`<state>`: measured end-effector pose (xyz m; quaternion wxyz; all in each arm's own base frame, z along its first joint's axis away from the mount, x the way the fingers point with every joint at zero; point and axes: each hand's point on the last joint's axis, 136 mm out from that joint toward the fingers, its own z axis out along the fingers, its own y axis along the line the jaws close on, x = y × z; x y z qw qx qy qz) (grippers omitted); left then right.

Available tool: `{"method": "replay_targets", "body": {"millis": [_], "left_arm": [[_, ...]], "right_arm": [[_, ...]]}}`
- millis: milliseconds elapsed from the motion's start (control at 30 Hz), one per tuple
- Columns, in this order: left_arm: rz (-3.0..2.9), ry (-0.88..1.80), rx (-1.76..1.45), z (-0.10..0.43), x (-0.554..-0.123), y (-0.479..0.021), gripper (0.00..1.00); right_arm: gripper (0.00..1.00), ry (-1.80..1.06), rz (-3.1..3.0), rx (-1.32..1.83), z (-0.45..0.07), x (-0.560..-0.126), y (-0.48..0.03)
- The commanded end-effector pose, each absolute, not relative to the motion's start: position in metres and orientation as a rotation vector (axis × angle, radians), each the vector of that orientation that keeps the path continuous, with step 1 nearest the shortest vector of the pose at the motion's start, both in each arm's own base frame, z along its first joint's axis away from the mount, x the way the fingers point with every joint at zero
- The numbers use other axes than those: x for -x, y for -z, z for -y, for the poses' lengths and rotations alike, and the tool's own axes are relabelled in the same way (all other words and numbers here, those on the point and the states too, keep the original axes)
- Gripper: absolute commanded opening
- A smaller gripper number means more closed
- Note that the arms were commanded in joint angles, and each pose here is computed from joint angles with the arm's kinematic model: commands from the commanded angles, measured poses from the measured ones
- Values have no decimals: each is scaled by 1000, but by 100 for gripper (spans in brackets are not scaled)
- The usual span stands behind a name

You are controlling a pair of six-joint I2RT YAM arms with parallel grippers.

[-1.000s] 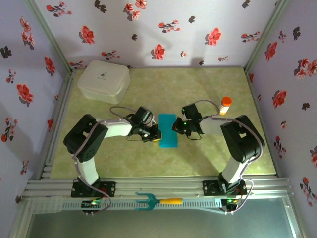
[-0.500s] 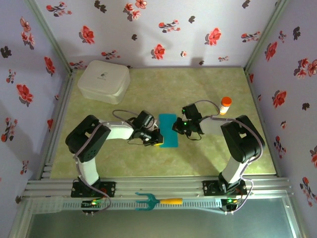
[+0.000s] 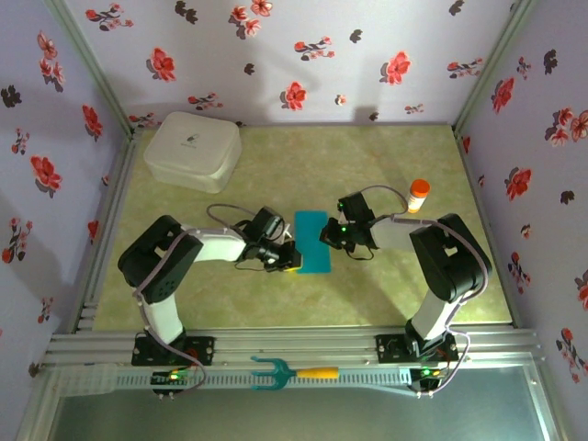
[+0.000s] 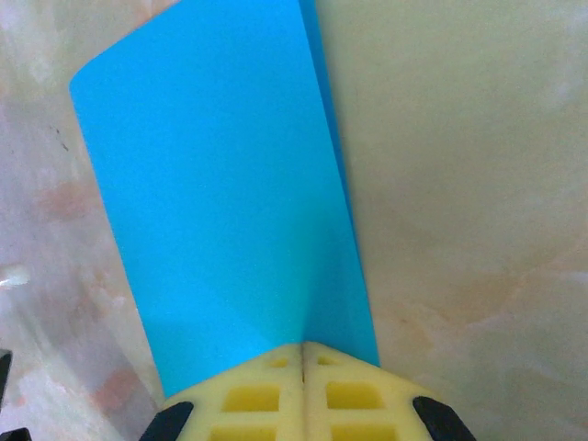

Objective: Fold a paper plane with a square sheet of paper (pick it up from the middle)
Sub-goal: First fold the square sheet of paper in half at the center of the table.

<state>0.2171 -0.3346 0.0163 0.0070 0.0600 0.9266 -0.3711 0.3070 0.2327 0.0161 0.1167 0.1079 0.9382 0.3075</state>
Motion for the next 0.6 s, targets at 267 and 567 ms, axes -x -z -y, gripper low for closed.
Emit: {"method": "replay_targets", "body": {"millis": [267,567], "left_arm": [[-3004,960,-381,317,-186,-9,11],[-3017,825,-482,312,-179,-5,11]], "right_arm": [[0,-679,-2880,-439,-199,-282,20],[0,-682,-2883,-439,-200,-282,21]]}}
